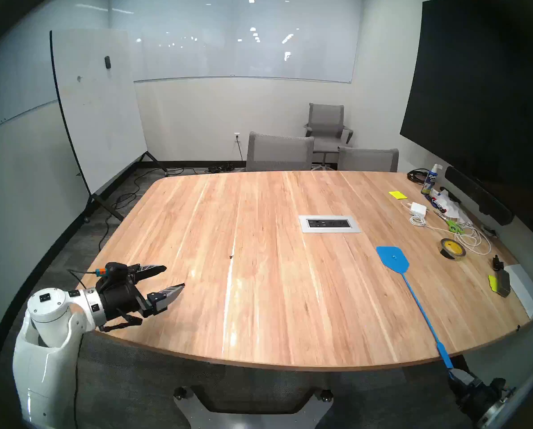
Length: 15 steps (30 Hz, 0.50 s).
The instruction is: Swat a bug on table
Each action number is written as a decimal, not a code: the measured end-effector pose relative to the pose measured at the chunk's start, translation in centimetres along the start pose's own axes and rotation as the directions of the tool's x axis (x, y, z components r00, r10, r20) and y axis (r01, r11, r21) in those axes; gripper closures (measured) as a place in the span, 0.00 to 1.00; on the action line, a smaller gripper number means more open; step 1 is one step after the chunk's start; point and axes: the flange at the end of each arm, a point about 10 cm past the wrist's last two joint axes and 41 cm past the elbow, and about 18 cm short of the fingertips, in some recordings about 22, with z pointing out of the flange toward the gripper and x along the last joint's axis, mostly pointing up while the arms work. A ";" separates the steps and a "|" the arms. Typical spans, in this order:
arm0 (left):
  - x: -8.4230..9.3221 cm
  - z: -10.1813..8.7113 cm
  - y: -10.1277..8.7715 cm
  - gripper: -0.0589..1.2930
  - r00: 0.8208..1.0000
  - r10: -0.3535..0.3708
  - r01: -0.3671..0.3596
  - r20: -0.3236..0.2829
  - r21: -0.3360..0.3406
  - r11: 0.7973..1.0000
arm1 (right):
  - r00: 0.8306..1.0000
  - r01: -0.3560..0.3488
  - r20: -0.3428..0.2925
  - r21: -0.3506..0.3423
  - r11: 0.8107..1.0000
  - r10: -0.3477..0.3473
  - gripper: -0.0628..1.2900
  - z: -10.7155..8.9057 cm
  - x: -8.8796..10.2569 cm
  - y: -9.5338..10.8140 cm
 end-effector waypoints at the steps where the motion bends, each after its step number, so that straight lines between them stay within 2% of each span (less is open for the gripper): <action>1: 0.0 0.0 0.0 0.03 1.000 0.000 0.000 0.000 0.000 1.000 | 1.000 0.000 0.000 0.000 1.000 0.000 0.39 0.0 0.0 0.0; 15: 0.0 0.0 0.0 0.03 1.000 0.000 0.000 0.000 0.000 1.000 | 1.000 -0.006 -0.001 -0.002 1.000 0.006 0.39 0.0 0.0 0.1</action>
